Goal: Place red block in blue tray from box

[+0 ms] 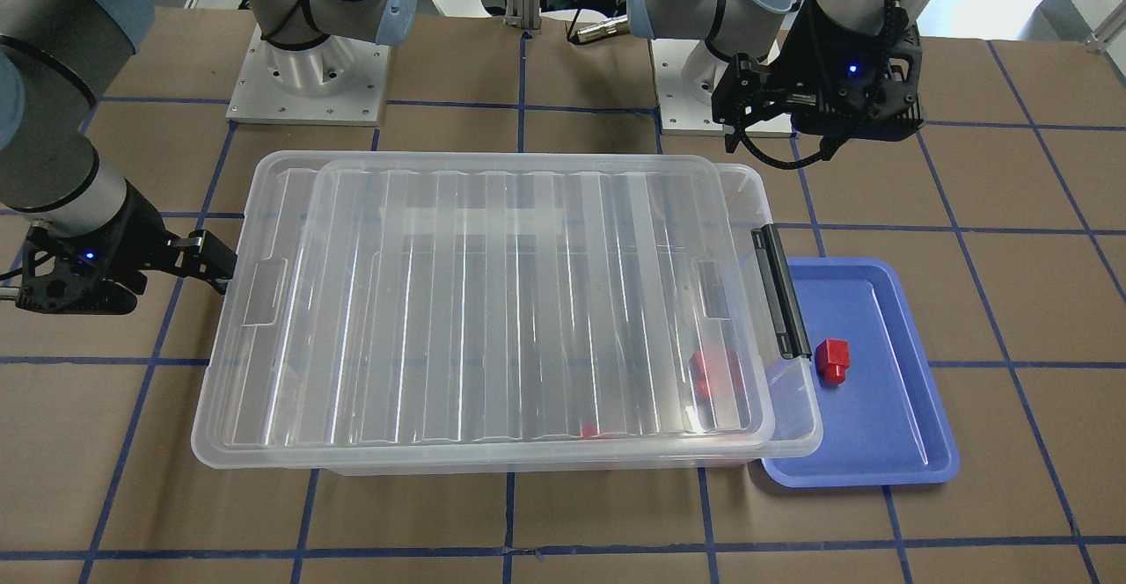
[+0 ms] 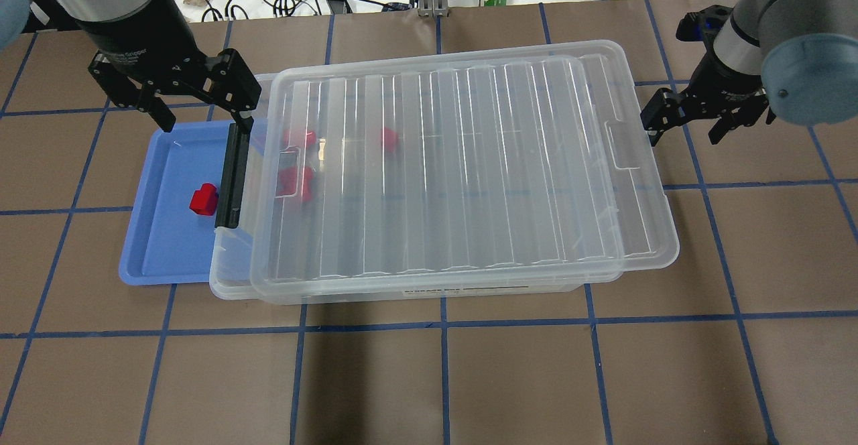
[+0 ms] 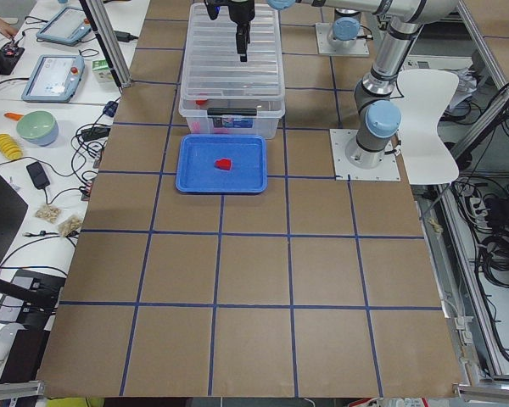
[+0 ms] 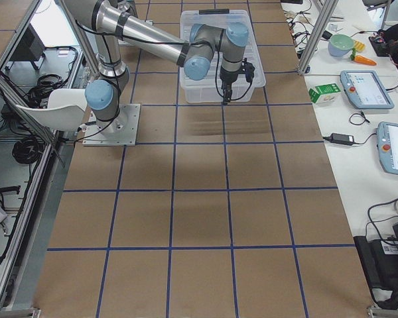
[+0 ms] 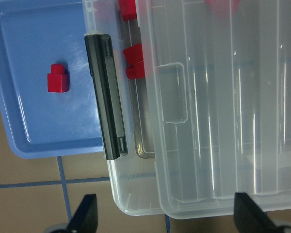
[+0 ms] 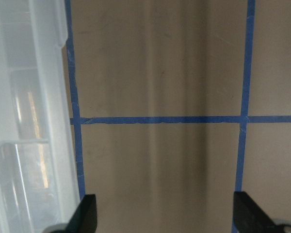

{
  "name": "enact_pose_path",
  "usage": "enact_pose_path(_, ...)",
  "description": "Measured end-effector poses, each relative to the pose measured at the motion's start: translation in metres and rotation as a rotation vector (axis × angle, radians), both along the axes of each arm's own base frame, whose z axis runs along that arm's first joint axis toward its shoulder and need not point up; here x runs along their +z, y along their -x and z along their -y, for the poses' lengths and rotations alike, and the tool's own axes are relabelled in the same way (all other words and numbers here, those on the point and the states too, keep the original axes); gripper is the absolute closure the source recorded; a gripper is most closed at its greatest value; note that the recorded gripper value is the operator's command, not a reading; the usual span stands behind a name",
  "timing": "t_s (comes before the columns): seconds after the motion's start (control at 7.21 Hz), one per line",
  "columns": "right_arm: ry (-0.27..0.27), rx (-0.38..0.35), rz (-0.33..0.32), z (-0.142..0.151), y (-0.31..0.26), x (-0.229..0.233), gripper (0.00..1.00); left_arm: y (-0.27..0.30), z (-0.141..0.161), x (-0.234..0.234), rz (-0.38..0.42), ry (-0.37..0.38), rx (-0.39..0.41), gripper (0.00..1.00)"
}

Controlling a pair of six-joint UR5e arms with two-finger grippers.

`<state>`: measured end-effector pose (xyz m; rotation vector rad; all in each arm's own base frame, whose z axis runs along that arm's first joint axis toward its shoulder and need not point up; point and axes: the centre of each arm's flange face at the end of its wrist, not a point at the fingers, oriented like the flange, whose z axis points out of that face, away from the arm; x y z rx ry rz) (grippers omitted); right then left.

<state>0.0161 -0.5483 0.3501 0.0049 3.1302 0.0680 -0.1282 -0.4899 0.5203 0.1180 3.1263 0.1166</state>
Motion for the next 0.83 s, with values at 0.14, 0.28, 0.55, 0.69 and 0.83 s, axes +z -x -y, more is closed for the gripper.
enact_pose_path(0.14, 0.003, 0.001, -0.002, 0.000, -0.011, 0.000, 0.00, 0.000, 0.000, 0.000, 0.000, 0.001, 0.000, 0.00)
enact_pose_path(0.28, 0.009, 0.005, -0.004, 0.000, -0.017, 0.001, 0.00, 0.000, 0.000, 0.000, 0.000, 0.001, 0.000, 0.00)
enact_pose_path(0.55, 0.013, 0.013, -0.004, 0.000, -0.023, 0.001, 0.00, -0.001, 0.000, 0.000, 0.001, 0.001, 0.000, 0.00)
enact_pose_path(0.69, 0.015, 0.019, -0.005, 0.000, -0.026, 0.002, 0.00, -0.001, 0.000, 0.000, 0.001, 0.000, 0.000, 0.00)
enact_pose_path(0.83, 0.022, 0.027, -0.007, 0.002, -0.028, 0.005, 0.00, -0.001, 0.000, 0.000, 0.001, -0.001, 0.000, 0.00)
